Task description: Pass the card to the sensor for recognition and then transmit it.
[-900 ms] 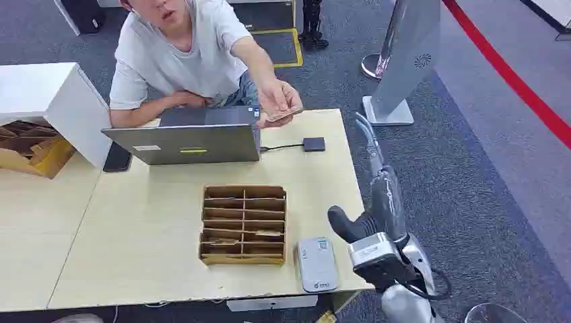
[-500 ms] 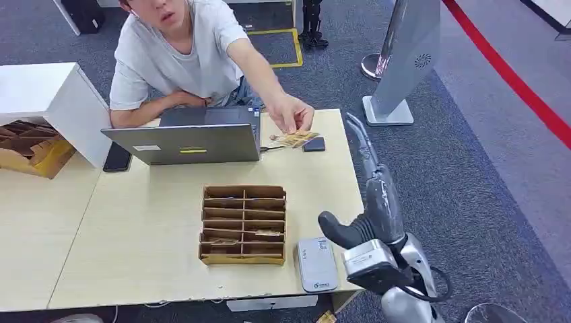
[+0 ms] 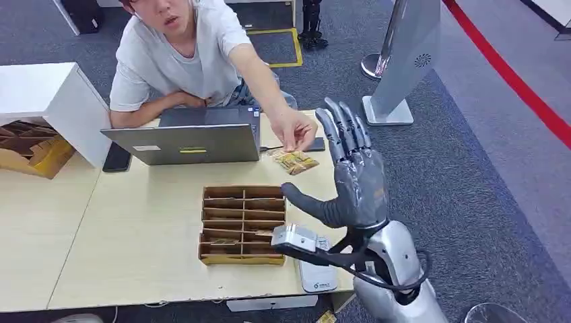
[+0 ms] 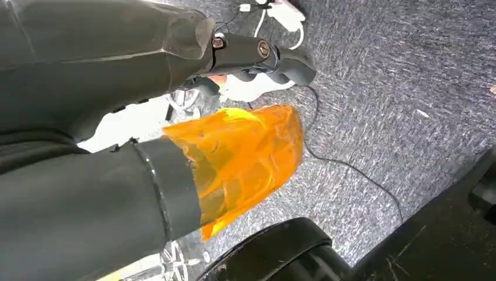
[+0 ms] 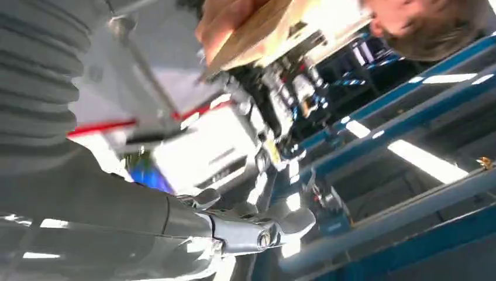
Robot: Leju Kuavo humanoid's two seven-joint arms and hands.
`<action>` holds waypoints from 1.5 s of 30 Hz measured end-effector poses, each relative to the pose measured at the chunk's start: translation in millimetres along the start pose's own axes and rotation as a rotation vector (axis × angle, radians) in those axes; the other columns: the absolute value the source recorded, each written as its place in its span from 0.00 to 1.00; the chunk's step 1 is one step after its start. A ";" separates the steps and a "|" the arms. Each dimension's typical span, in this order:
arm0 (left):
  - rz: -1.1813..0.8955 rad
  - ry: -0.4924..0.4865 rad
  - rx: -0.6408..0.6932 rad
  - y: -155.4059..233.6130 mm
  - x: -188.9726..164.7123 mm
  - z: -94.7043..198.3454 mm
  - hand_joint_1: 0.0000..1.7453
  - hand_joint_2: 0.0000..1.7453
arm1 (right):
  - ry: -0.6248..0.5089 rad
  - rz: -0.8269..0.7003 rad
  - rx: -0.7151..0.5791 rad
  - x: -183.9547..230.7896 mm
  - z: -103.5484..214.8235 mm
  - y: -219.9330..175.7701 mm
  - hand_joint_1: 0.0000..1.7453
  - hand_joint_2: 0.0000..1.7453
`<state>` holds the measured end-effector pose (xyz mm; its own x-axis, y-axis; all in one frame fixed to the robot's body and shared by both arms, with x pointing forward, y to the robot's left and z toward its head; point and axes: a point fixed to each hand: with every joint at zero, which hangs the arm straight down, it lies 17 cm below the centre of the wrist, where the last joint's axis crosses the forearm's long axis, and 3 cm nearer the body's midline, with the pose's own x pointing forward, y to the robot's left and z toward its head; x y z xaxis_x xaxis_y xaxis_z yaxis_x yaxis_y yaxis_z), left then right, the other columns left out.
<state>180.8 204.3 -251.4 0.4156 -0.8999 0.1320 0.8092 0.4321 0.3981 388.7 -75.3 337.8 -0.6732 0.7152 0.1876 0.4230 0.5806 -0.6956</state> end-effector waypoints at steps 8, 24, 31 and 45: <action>0.000 0.001 0.001 0.2 0.9 0.1 0.00 0.00 | -0.026 0.194 0.012 -5.9 -2.3 10.3 0.00 1.00; 0.009 0.002 -0.001 -0.5 2.3 0.5 0.00 0.00 | -0.040 0.283 0.073 -17.9 7.8 33.2 0.00 1.00; 0.014 0.003 0.002 0.0 2.2 0.4 0.00 0.00 | -0.044 0.292 0.081 -20.3 11.2 35.2 0.00 1.00; 0.028 0.007 0.004 0.6 1.0 0.1 0.00 0.00 | -0.046 0.305 0.091 -25.7 18.5 36.1 0.00 1.00</action>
<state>181.7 203.7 -250.9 0.4411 -0.8870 0.1363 0.7954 0.4568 0.3983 410.1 -79.9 295.0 -0.5514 0.8314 -0.0687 0.5546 0.3038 -0.7747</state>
